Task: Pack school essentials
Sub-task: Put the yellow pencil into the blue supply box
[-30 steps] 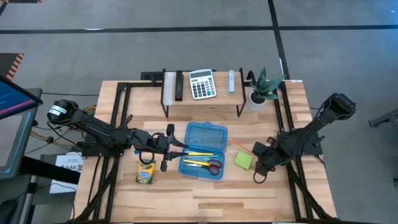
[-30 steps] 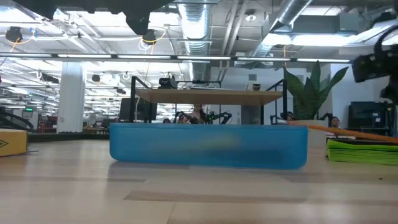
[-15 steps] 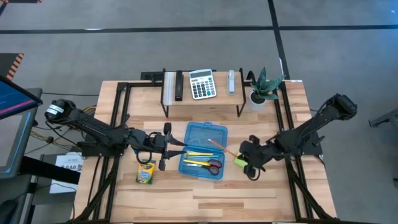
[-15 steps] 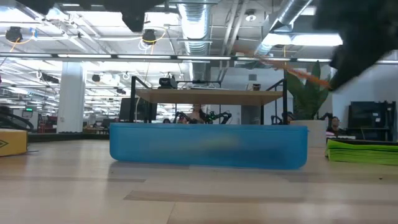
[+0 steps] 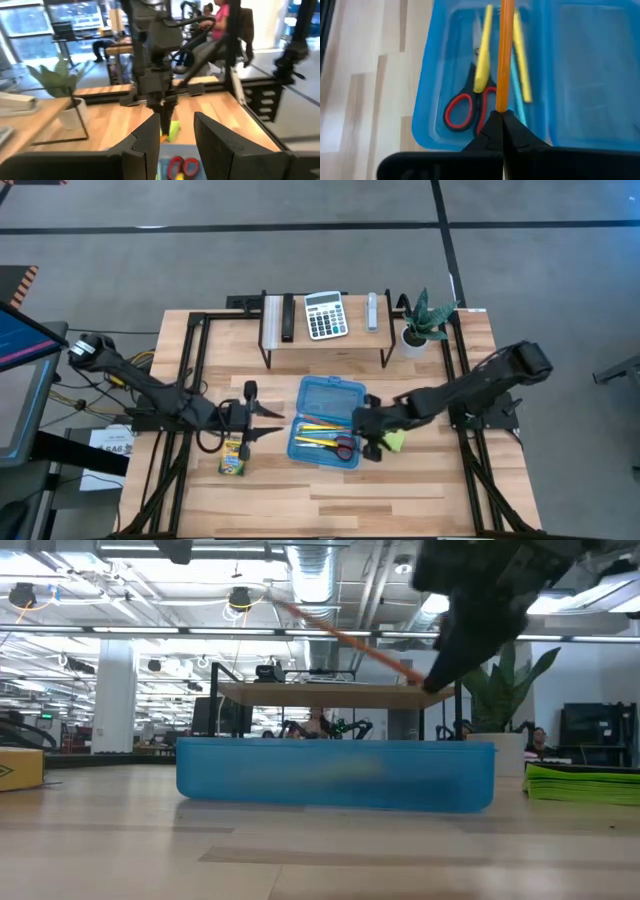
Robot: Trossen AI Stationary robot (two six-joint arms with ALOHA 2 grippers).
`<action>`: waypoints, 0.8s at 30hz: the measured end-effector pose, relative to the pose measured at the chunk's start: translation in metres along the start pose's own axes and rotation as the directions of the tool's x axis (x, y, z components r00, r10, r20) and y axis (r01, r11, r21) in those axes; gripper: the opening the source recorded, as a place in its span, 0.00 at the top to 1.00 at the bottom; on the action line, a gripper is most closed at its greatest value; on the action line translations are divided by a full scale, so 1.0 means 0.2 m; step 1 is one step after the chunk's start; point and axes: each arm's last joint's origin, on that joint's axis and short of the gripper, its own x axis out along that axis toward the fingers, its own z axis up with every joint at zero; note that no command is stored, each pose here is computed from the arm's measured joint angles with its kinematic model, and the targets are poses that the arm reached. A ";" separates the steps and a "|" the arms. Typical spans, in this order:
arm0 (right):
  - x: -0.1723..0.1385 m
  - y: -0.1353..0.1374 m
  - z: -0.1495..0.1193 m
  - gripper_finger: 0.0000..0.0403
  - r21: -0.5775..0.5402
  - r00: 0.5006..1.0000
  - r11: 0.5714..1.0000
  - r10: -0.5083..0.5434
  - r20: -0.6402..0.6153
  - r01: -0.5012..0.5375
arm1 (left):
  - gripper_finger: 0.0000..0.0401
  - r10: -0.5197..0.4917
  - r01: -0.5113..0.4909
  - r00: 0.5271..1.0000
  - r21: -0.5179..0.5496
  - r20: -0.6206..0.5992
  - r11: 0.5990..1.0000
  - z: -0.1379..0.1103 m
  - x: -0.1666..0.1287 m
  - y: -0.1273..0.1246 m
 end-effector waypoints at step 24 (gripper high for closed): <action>0.19 0.01 0.06 0.76 -0.055 0.949 0.998 -0.042 -0.313 0.026 | 0.73 0.010 -0.009 0.999 0.020 -0.039 1.000 -0.04 -0.04 -0.05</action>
